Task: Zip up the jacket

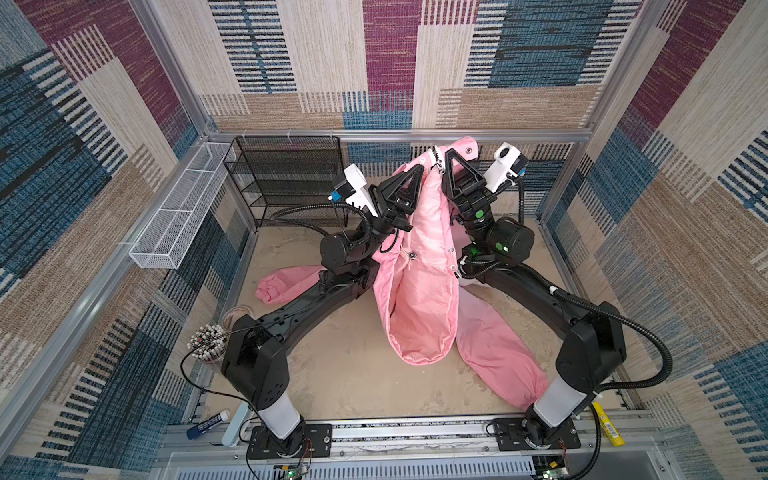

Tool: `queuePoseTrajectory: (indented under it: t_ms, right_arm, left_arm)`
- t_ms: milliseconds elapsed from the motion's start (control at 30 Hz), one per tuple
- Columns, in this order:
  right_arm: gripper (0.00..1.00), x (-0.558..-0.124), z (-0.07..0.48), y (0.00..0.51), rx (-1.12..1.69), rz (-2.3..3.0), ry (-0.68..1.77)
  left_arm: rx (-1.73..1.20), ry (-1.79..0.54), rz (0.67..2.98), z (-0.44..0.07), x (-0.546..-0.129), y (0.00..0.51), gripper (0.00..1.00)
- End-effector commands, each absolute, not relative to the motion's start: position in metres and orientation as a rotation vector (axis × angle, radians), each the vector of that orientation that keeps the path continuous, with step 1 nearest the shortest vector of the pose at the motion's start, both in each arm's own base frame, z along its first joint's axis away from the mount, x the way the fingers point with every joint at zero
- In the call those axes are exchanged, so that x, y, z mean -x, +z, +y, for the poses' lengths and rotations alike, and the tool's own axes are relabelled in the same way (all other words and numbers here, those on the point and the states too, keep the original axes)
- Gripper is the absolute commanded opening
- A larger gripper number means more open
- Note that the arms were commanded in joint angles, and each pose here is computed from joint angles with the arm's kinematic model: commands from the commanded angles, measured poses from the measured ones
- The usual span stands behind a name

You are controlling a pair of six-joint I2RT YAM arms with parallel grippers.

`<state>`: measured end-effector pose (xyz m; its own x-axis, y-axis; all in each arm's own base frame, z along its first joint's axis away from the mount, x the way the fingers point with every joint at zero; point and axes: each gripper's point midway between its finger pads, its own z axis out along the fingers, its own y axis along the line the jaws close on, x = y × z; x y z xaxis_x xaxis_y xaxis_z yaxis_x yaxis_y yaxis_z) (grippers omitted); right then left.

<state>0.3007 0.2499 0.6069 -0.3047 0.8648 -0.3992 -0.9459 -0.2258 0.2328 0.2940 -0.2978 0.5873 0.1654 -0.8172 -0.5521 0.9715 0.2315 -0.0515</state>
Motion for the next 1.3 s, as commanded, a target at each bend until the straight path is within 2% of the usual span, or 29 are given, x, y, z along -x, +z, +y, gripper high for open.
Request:
queuePoseTrajectory:
  t_ms: [0,1267]
  right_arm:
    - [0.00,-0.2090,0.1971,0.6241,0.408,0.037,1.775]
    - [0.00,-0.2102,0.1979,0.6230,0.408,0.046,1.800]
  left_arm:
    - [-0.332,-1.322,0.483,-0.2910,-0.2883,0.5951,0.00]
    - [-0.329,-1.332,0.483,-0.2925,-0.2890,0.5955,0.00]
